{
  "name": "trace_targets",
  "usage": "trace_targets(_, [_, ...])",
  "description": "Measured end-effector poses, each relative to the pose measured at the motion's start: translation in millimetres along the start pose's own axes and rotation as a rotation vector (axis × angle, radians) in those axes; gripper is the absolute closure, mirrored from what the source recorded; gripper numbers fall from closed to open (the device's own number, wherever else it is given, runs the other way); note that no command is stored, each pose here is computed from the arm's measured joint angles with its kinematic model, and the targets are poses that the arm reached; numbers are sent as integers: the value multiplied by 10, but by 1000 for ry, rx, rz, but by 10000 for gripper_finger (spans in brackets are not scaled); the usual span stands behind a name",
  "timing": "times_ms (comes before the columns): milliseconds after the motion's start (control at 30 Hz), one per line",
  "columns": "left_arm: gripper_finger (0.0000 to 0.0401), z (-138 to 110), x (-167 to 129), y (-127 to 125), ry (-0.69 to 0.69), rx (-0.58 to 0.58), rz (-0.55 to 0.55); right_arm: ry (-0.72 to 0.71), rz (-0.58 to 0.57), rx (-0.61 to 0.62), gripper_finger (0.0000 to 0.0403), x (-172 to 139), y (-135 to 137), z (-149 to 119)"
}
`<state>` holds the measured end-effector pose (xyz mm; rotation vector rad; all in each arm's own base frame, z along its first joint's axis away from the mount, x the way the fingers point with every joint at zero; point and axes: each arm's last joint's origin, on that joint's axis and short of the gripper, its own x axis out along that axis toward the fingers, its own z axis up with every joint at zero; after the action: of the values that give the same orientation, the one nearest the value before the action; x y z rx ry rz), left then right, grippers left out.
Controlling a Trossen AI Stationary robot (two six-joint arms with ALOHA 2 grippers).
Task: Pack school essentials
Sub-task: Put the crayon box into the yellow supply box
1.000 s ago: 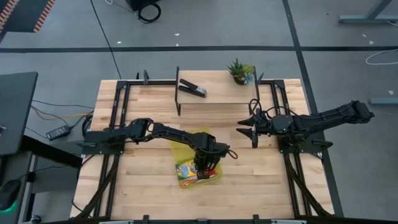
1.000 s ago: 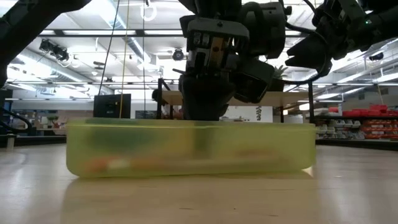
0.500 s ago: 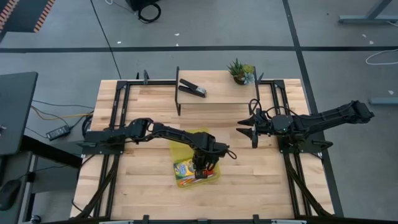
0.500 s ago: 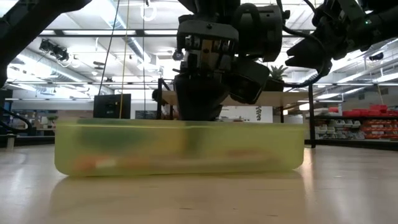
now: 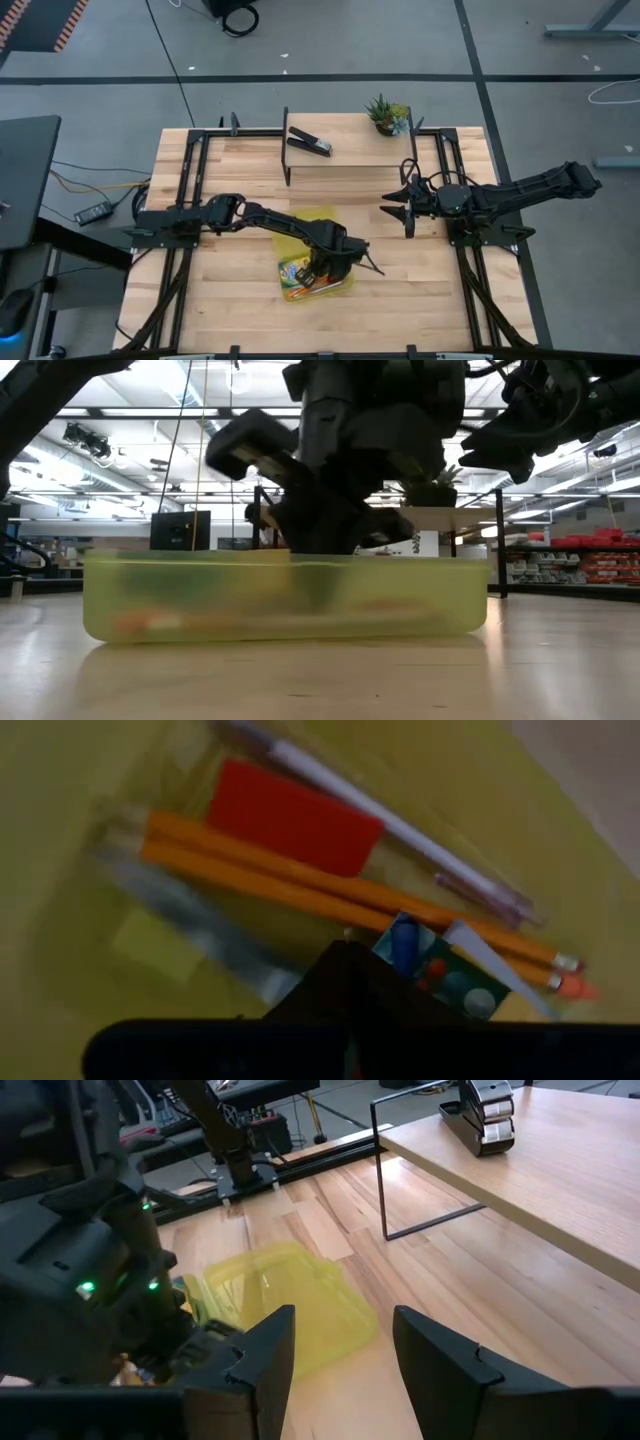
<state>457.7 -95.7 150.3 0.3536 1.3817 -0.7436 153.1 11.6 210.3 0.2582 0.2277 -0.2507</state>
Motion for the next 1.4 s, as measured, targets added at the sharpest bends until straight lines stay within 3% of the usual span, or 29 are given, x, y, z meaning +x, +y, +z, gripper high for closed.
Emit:
trace_targets(133, [367,33,19,-60,5,178,1,0,0,1,226,0,0,0])
trace_targets(467, [267,89,51,-168,88,370,100,0,0,-22,226,0,-1,0])
trace_targets(767, [195,108,45,-135,99,334,174,0,0,-31,226,0,-1,0])
trace_targets(1100, [193,105,-39,-126,79,277,195,0,0,-32,226,0,0,0])
trace_targets(1400, [206,107,-116,-180,63,327,164,3,-1,-34,226,0,-2,-3])
